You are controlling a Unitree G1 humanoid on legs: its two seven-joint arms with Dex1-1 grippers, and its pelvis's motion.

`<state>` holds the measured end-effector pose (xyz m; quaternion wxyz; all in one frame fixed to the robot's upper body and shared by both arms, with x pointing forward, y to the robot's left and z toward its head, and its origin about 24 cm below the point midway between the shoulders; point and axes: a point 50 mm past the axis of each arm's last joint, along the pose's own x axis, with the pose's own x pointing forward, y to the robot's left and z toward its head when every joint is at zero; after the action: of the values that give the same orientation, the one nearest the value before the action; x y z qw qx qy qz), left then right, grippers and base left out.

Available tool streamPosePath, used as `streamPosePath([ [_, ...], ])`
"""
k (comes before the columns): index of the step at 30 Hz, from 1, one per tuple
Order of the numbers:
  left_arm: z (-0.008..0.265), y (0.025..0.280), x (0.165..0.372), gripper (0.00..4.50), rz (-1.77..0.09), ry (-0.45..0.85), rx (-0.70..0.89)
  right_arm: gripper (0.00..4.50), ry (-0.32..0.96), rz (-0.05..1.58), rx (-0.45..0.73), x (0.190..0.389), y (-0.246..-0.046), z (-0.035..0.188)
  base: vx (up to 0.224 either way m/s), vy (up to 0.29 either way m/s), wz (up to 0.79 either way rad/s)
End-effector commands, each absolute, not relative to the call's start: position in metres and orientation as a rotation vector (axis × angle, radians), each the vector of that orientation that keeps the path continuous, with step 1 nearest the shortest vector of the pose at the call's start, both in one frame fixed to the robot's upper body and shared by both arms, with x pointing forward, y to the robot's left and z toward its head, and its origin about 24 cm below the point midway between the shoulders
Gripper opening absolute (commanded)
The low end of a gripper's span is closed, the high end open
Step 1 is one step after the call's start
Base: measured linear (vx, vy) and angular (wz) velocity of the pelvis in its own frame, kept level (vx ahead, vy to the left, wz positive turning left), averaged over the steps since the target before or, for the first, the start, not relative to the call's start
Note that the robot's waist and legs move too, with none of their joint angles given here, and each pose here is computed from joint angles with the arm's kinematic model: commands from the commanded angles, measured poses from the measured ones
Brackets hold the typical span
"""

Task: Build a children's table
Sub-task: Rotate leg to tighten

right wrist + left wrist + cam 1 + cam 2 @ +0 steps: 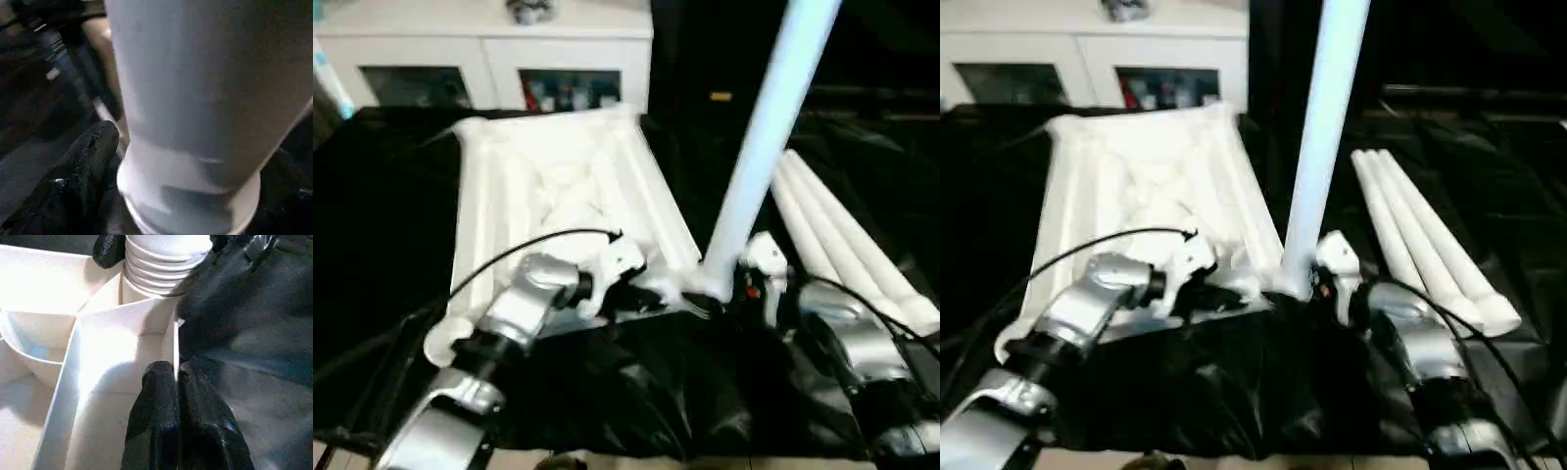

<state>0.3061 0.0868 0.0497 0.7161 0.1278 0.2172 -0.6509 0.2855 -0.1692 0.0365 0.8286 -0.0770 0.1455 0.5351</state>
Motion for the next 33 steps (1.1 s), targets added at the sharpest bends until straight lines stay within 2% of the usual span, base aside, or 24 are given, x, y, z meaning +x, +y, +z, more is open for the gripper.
streamPosePath([
  [1,0.065,0.062,0.298,0.0,-1.598,0.376,0.281,3.78,0.373,1.287,-0.154,0.272,-0.148,0.025,0.0,0.0,0.0],
  [7,0.065,0.071,0.3,0.0,-1.616,0.395,0.296,3.35,0.41,1.382,-0.151,0.259,-0.147,0.026,0.0,0.0,0.0],
  [8,0.065,0.072,0.3,0.0,-1.616,0.396,0.296,3.16,0.414,1.382,-0.147,0.258,-0.146,0.025,0.0,0.0,0.0],
  [11,0.065,0.072,0.301,0.0,-1.611,0.39,0.293,2.99,0.416,1.372,-0.142,0.257,-0.145,0.024,0.0,0.0,0.0],
  [17,0.064,0.064,0.3,0.0,-1.571,0.355,0.266,2.83,0.412,1.318,-0.113,0.257,-0.141,0.018,0.0,0.0,0.0],
  [19,0.064,0.058,0.303,0.0,-1.506,0.334,0.25,2.82,0.41,1.225,-0.107,0.264,-0.138,0.014,0.0,0.0,0.0],
  [21,0.064,0.057,0.303,0.0,-1.496,0.332,0.248,2.8,0.411,1.211,-0.109,0.265,-0.138,0.013,0.0,0.0,0.0],
  [24,0.064,0.042,0.311,0.0,-1.335,0.312,0.225,2.79,0.418,0.86,-0.134,0.295,-0.134,0.001,0.0,0.0,0.0],
  [26,0.065,0.031,0.312,0.0,-1.274,0.305,0.197,2.78,0.434,0.721,-0.079,0.307,-0.128,-0.003,-0.058,0.014,-0.16],
  [32,0.068,0.015,0.314,0.0,-1.197,0.279,0.175,2.77,0.439,0.599,-0.027,0.319,-0.113,-0.004,-0.009,0.004,-0.03],
  [33,0.07,0.01,0.312,0.0,-1.202,0.261,0.174,2.77,0.419,0.596,-0.03,0.323,-0.104,-0.001,0.0,0.0,0.0],
])
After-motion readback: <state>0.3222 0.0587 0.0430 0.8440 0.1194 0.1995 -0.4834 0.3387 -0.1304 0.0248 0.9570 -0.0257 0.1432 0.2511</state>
